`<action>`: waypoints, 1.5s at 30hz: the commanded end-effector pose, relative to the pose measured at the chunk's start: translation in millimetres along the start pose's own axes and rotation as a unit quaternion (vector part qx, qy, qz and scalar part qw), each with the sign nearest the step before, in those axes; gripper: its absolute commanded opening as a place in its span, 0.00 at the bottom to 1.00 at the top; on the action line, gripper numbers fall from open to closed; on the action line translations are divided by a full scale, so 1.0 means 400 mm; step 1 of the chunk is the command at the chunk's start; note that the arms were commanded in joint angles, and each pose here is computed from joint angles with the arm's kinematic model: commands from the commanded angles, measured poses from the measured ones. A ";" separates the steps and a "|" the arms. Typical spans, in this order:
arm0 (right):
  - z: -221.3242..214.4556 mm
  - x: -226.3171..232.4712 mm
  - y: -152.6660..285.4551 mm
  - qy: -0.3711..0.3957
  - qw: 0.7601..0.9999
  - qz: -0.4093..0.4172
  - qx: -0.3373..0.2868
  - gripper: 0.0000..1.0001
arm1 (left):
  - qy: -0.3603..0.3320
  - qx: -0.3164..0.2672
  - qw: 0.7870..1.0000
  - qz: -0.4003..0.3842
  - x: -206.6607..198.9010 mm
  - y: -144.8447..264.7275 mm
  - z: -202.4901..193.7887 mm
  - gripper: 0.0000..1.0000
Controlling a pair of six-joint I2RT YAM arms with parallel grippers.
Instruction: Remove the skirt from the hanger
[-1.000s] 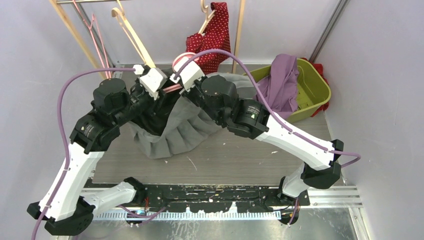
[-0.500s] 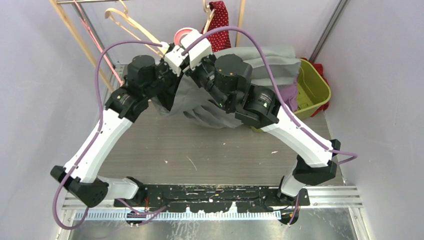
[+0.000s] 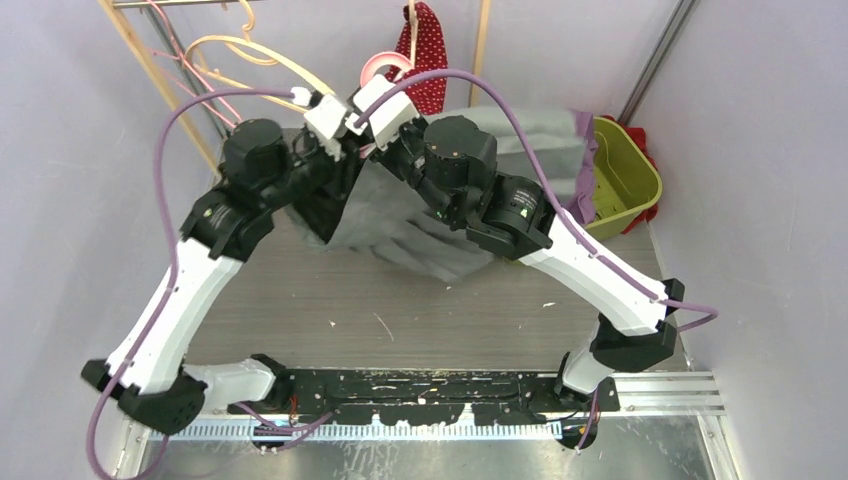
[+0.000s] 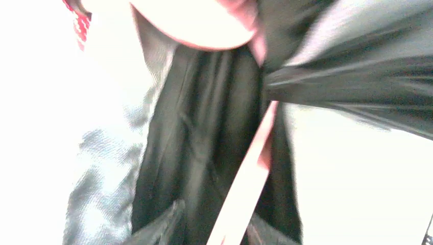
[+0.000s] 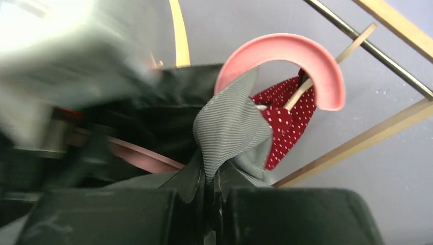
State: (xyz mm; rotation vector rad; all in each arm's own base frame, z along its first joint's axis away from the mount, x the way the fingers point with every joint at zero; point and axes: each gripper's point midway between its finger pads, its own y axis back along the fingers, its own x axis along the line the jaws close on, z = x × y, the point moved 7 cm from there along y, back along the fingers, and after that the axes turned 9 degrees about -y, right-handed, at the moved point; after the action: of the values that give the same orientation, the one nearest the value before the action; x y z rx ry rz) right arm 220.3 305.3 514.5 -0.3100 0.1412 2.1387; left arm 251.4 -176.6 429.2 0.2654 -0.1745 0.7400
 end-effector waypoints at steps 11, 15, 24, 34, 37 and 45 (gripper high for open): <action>0.044 -0.154 0.023 0.018 0.996 -0.085 -0.034 0.01 | -0.039 0.064 0.992 0.099 -0.015 0.219 -0.095 0.00; 0.045 -0.185 0.029 0.024 0.994 -0.101 -0.035 0.01 | -0.042 0.054 0.993 0.100 -0.018 0.233 -0.087 0.00; 0.031 -0.172 0.014 0.000 0.997 -0.072 -0.036 0.01 | -0.017 -0.042 0.991 0.124 0.010 0.175 -0.007 0.00; 0.084 -0.143 0.026 -0.064 0.995 -0.017 -0.071 0.01 | -0.012 -0.179 0.959 0.221 0.107 -0.009 0.049 0.00; 0.084 -0.134 0.030 -0.069 0.995 -0.007 -0.070 0.01 | 0.006 -0.208 0.951 0.229 0.122 -0.042 0.071 0.00; 0.048 -0.103 0.004 -0.062 0.997 0.010 -0.048 0.01 | 0.054 -0.290 0.921 0.255 0.147 -0.016 0.170 0.00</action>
State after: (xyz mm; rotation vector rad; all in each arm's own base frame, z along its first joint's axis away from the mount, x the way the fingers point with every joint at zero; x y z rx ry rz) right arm 249.7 276.5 522.1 -0.2436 0.0995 2.1351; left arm 312.0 -181.4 422.4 -0.0493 -0.2917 1.1017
